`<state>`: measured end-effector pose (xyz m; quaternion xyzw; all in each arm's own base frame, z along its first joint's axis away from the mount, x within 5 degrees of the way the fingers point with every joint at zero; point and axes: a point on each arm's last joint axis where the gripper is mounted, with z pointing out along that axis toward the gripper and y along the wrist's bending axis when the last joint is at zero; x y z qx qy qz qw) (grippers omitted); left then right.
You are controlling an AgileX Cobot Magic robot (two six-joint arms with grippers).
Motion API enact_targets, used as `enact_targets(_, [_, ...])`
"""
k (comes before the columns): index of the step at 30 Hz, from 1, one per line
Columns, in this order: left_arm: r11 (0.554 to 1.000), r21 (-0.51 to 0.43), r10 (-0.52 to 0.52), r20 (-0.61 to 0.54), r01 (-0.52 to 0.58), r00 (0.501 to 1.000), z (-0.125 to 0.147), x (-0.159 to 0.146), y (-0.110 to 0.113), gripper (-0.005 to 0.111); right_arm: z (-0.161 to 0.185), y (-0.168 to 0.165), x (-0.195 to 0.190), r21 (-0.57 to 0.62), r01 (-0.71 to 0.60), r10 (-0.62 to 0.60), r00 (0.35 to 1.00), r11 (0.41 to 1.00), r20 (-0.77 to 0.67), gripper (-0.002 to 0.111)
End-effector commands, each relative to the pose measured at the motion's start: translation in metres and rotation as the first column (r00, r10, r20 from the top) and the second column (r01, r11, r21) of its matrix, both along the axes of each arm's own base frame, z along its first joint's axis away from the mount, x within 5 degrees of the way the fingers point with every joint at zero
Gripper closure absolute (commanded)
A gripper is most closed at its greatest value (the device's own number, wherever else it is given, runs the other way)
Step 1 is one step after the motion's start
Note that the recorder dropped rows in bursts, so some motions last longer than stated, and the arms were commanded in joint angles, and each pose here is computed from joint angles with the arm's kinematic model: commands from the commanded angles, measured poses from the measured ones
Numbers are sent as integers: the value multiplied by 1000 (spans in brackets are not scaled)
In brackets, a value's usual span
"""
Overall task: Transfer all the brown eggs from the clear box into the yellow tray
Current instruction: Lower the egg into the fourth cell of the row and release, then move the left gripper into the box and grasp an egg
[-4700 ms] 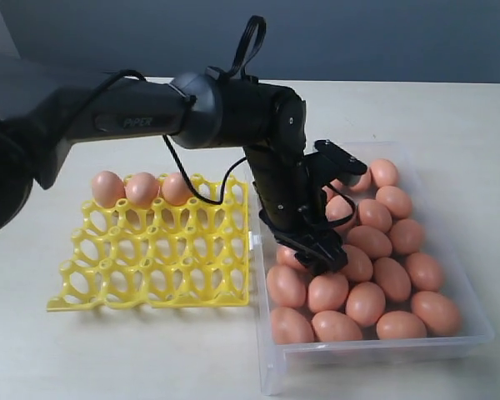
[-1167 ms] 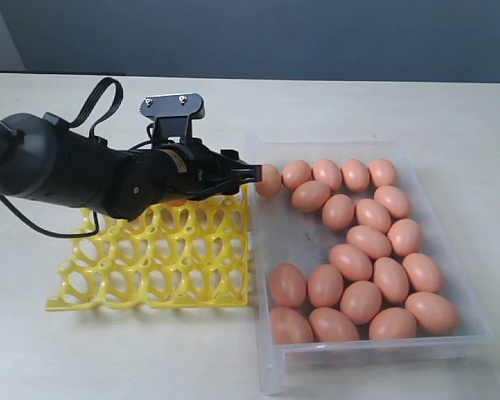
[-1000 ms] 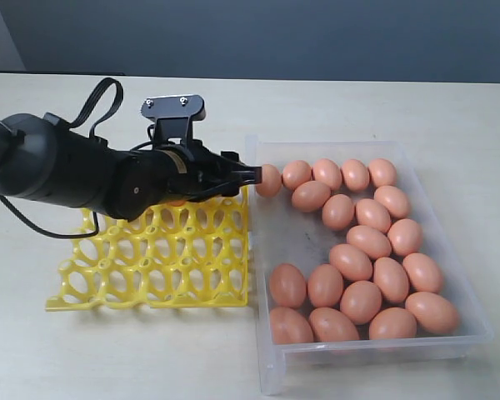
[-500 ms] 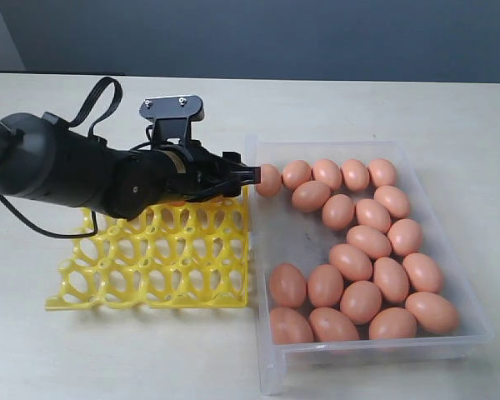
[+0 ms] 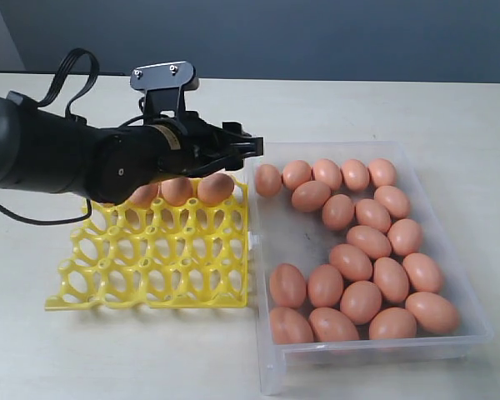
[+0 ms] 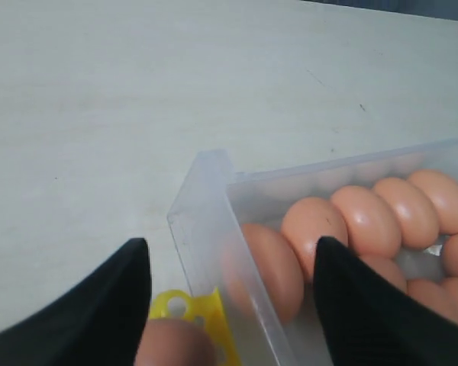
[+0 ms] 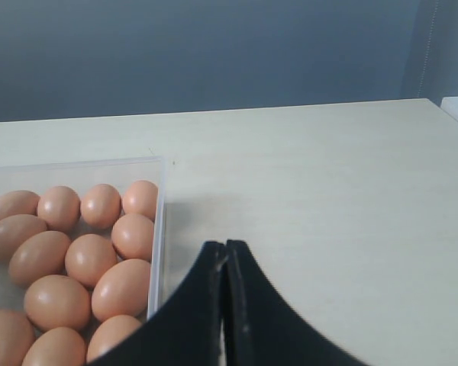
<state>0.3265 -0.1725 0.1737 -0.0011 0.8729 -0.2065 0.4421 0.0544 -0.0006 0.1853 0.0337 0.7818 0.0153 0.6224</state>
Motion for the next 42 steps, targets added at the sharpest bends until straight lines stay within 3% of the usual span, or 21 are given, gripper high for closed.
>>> enact_targets(1, [999,20,-50,-4,50,999,3,-4,-5,71,0,0,0,-5,-1,1,1000,1000,9,109])
enact_targets(5, [995,56,-88,3,88,996,3,-5,-6,106,0,0,0,-5,-1,1,1000,1000,9,109])
enact_targets(9, [974,125,-198,53,190,979,13,-12,-14,106,0,0,0,-5,-1,1,1000,1000,9,109])
enact_targets(16, [881,299,-402,64,367,913,36,-28,-39,106,0,0,0,-5,-1,1,1000,1000,9,109])
enact_targets(23, [878,311,-411,100,364,906,55,-17,-53,106,0,0,0,-5,-1,1,1000,1000,9,109])
enact_targets(25, [868,335,-421,106,366,901,58,-11,-57,101,0,0,0,-5,-1,1,1000,1000,9,109])
enact_targets(28, [834,419,-401,17,358,916,61,1,-61,81,0,0,0,-5,-1,1,1000,1000,9,109])
enact_targets(30, [771,504,-406,-82,389,910,59,9,-61,68,0,0,0,-5,-1,1,1000,1000,9,109])
enact_targets(32, [707,537,-434,-186,460,882,57,12,-65,66,0,0,0,-5,-1,1,1000,1000,9,109])
enact_targets(36, [613,446,-570,-322,652,756,53,13,-85,66,0,0,0,-5,-1,1,1000,1000,9,109])
enact_targets(38, [599,386,-614,-341,702,712,53,16,-96,66,0,0,0,-5,-1,1,1000,1000,9,109])
enact_targets(42, [603,359,-626,-341,712,702,48,32,-110,66,0,0,0,-5,-1,1,1000,1000,9,109])
